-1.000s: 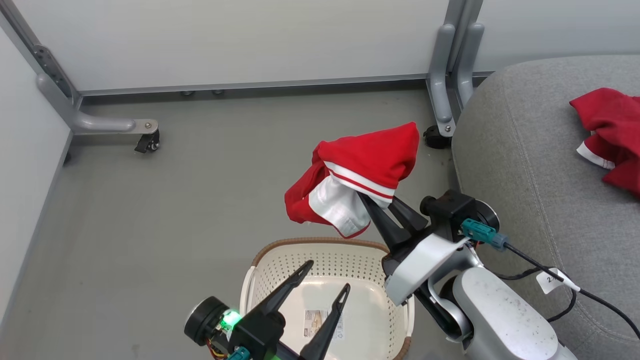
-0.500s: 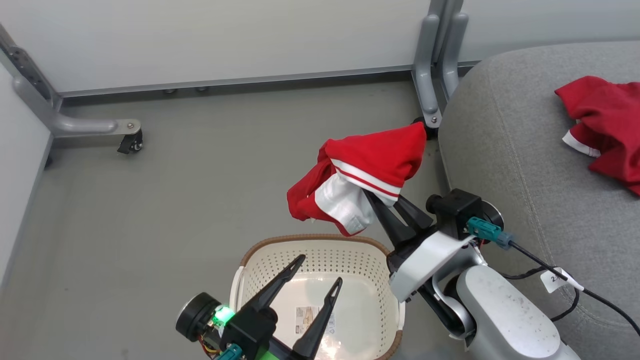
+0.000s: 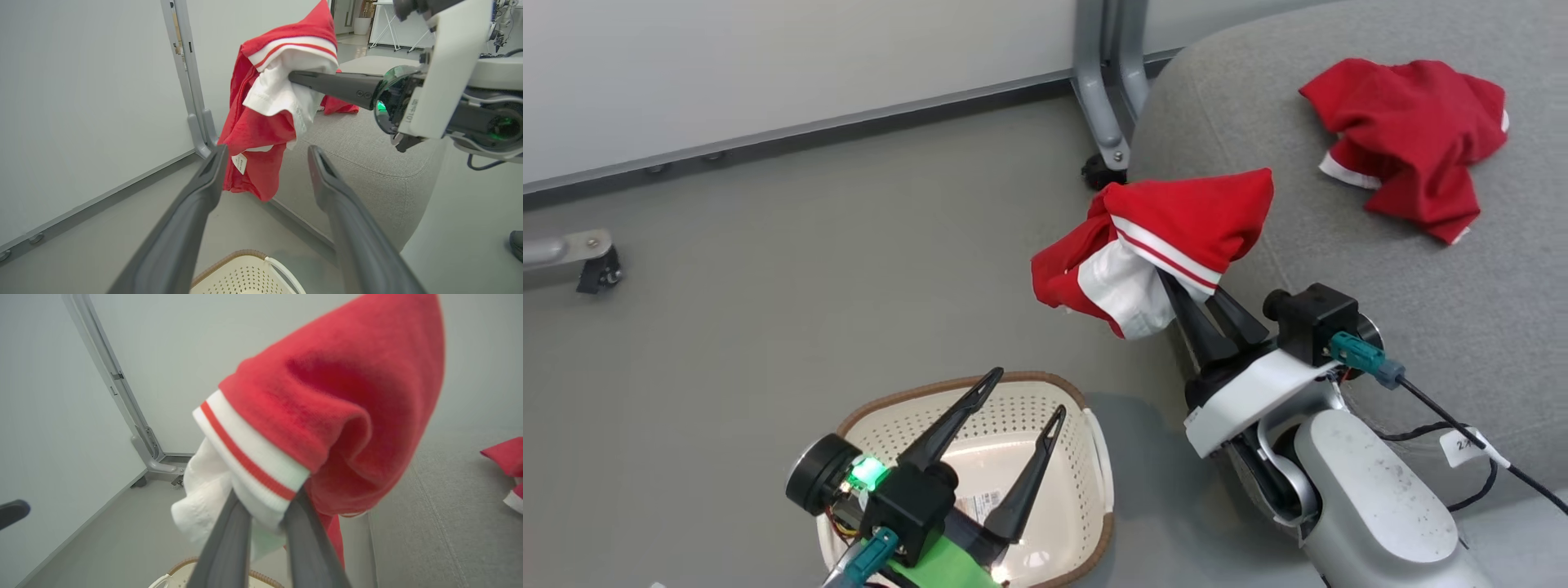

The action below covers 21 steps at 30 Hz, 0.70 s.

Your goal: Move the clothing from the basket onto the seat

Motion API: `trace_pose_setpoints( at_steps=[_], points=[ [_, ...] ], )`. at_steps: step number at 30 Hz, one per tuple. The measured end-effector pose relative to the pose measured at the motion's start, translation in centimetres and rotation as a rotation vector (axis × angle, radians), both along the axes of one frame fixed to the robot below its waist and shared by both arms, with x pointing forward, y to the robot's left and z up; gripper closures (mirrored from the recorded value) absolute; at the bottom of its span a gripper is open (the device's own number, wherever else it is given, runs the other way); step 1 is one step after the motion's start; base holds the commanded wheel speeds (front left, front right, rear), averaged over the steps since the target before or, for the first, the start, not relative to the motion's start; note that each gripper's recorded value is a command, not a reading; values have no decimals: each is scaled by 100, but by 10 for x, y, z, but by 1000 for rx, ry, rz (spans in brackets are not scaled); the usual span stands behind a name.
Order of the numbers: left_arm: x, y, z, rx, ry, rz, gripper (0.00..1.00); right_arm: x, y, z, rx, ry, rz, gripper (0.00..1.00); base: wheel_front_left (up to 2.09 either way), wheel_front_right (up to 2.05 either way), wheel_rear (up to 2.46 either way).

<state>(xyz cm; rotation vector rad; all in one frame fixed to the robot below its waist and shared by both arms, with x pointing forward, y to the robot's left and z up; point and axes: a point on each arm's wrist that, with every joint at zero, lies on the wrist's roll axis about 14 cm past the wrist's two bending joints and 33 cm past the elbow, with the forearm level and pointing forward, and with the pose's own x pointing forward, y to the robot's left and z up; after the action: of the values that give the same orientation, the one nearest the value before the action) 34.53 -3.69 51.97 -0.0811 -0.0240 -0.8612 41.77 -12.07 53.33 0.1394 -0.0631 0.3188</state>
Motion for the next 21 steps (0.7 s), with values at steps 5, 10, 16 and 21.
trace_pose_setpoints(
  at_steps=[5,10,16,21],
  points=[
    [1,-24,-3,6,3,-93,0,-7,-37,-3,3,5,-112,100,0,0,0],
    [-5,-50,-7,1,18,-196,0,-20,-74,-10,9,21,-230,100,0,0,0],
    [-11,-78,-8,-18,34,-305,0,-37,-120,-17,0,39,-374,100,0,0,0],
    [-7,-86,-14,-26,53,-339,0,-41,-151,-25,-17,60,-466,100,0,0,0]
  ],
)
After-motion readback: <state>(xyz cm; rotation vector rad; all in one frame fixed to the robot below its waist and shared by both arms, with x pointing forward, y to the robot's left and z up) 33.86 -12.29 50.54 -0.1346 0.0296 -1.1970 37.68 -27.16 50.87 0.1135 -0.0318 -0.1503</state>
